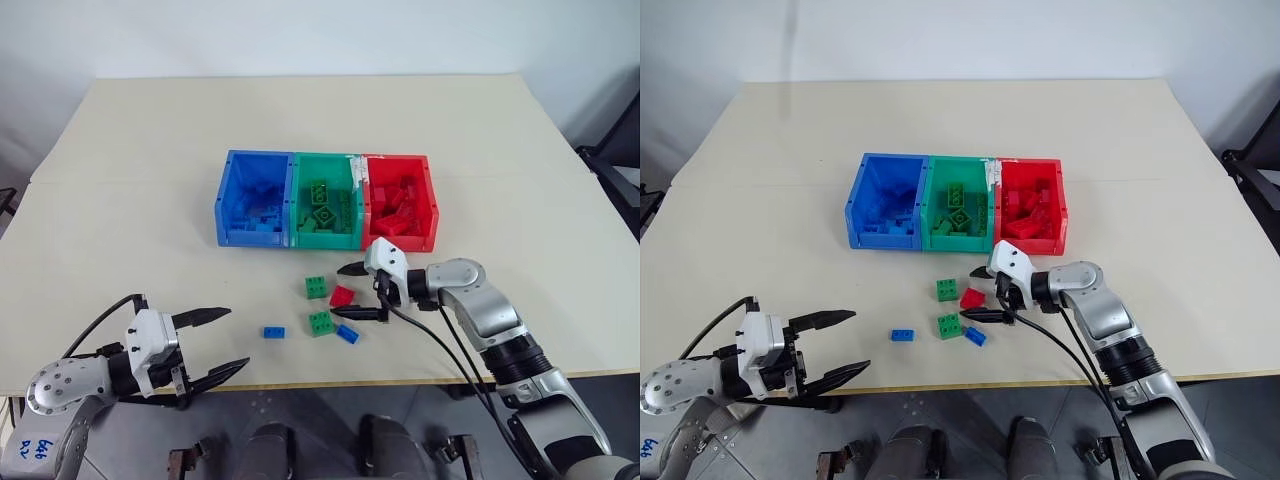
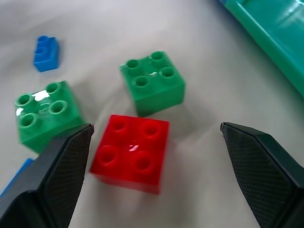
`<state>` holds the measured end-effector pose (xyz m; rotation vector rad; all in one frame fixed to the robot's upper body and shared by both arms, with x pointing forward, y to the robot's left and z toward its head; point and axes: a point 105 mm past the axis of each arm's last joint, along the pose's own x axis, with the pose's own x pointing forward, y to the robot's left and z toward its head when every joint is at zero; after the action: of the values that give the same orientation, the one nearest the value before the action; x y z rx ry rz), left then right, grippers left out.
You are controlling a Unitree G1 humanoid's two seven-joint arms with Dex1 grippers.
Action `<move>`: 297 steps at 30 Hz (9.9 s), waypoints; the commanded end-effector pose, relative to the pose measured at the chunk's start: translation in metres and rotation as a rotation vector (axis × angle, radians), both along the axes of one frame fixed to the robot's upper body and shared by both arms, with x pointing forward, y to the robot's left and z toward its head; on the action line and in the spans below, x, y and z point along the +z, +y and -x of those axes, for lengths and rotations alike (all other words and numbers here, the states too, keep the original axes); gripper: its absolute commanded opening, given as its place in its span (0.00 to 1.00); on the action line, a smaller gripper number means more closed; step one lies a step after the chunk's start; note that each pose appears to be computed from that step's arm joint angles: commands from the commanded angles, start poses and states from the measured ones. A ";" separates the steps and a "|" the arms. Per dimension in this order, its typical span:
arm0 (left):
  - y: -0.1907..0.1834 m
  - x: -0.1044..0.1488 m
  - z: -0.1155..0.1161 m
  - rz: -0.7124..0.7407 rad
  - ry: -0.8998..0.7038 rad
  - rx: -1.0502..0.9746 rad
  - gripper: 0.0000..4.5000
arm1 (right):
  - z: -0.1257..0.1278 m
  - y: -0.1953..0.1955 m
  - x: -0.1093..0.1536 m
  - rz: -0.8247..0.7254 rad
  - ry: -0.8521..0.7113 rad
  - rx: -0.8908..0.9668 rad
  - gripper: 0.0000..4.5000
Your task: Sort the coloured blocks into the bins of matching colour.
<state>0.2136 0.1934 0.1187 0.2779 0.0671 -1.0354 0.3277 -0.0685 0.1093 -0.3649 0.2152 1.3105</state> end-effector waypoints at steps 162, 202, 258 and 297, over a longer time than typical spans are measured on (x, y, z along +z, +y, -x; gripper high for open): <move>0.024 0.020 -0.019 0.014 -0.033 -0.074 1.00 | 0.059 -0.018 0.027 -0.013 -0.107 0.260 0.99; 0.025 0.036 -0.013 0.116 -0.115 0.164 1.00 | -0.084 0.034 0.129 -0.302 -0.353 -0.228 0.56; -0.112 0.001 -0.118 -0.074 0.028 -0.208 0.33 | 0.090 -0.090 0.036 -0.250 -0.227 -0.097 1.00; 0.056 0.059 -0.083 0.059 -0.257 0.162 1.00 | 0.054 -0.079 0.050 -0.278 -0.302 -0.016 1.00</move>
<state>0.3093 0.2384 0.1652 0.3182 -0.1239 -0.8428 0.2784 -0.1552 0.1540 -0.2904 -0.1772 1.1707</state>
